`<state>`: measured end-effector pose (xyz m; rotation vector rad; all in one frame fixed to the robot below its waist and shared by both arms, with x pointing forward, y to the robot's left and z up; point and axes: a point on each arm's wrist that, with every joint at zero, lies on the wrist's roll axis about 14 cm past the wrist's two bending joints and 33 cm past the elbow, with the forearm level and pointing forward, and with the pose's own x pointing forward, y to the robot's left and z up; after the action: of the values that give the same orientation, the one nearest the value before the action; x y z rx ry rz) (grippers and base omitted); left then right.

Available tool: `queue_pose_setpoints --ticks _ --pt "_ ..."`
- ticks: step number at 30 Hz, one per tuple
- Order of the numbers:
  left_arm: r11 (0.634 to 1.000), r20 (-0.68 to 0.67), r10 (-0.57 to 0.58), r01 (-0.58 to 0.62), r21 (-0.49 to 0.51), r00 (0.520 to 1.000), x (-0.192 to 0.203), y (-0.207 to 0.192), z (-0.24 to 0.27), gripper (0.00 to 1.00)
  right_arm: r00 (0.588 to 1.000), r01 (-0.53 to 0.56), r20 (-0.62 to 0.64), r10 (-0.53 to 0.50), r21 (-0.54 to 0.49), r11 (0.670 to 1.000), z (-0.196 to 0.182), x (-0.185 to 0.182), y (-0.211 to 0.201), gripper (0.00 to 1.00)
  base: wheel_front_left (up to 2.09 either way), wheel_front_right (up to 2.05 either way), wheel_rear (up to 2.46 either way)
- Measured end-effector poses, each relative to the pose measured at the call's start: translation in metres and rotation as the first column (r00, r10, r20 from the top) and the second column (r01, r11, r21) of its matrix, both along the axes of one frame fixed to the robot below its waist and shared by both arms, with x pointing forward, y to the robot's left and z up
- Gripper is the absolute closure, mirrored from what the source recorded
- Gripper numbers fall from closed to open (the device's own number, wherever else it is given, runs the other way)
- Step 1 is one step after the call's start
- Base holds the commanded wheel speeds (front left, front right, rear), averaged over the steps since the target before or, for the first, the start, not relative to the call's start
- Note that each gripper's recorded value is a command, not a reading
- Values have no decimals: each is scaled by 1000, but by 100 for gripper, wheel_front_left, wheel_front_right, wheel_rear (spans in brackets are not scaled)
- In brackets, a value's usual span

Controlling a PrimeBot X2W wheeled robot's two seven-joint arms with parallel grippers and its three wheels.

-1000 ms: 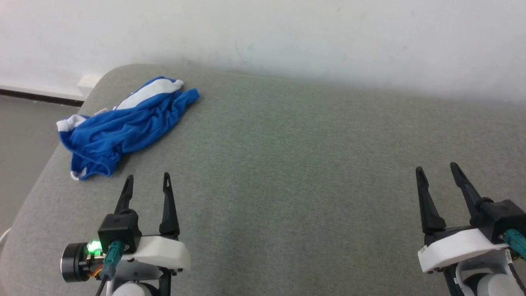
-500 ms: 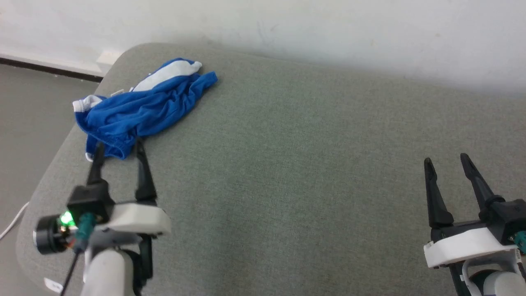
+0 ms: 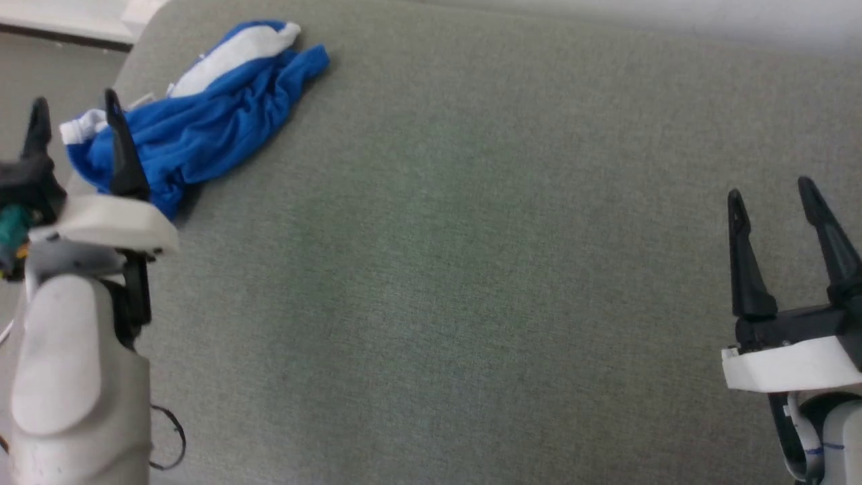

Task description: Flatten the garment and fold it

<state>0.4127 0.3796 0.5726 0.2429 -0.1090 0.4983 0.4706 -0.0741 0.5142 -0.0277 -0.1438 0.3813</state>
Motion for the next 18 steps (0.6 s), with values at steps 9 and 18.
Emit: queue_pose_setpoints --ticks 9,18 --pt "994 -306 -69 38 -106 949 65 22 -53 0 1000 8 13 -8 0 1000 -18 24 -6 0 0 0 0" --pt "960 -676 -101 -106 -258 730 79 37 -137 0 1000 18 23 -18 -10 1000 -35 37 -13 0 0 0 0"
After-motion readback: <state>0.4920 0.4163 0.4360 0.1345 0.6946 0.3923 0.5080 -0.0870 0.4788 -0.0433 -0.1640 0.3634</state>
